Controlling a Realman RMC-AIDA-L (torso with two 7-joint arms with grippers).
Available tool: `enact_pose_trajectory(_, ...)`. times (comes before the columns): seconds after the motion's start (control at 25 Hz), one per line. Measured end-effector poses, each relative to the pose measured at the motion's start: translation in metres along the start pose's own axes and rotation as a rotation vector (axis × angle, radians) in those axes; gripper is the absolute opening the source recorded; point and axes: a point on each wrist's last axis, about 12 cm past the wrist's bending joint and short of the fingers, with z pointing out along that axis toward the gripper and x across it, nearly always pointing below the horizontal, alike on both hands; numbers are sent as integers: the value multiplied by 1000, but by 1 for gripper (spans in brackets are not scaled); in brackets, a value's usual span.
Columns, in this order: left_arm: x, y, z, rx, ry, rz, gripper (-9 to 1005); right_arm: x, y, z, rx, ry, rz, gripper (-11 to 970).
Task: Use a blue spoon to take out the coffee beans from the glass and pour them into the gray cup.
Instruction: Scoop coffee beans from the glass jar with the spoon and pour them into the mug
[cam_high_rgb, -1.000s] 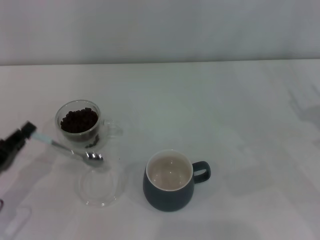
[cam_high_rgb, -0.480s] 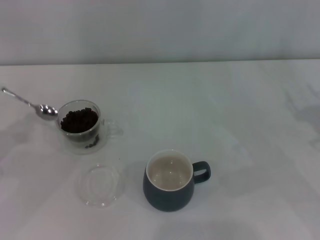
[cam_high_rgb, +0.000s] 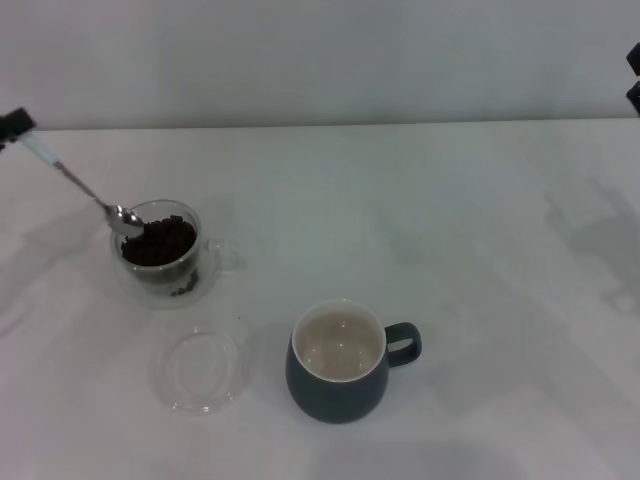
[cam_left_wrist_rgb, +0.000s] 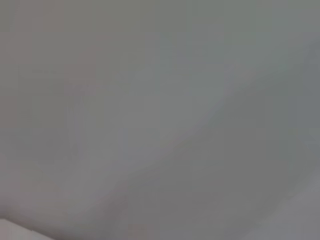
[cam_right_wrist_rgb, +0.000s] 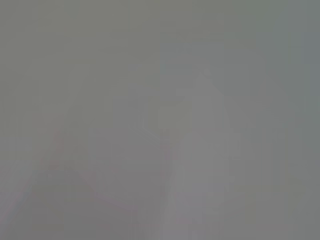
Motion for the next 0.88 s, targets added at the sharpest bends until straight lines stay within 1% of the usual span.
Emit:
enact_pose_trajectory(0.12, -6, -4, 16, -19, 51, 27, 140, 0, 3, 0, -19, 0, 6, 709)
enact_pose_trajectory(0.24, -10, -6, 27, -37, 64, 36, 139, 1, 8, -1, -39, 3, 14, 709)
enact_pose_trajectory(0.56, -17, -13, 49, -67, 120, 77, 139, 4, 13, -5, -50, 22, 33, 709)
enact_pose_trajectory(0.88, -13, -12, 54, -95, 148, 94, 139, 4, 14, -6, -49, 21, 64, 709)
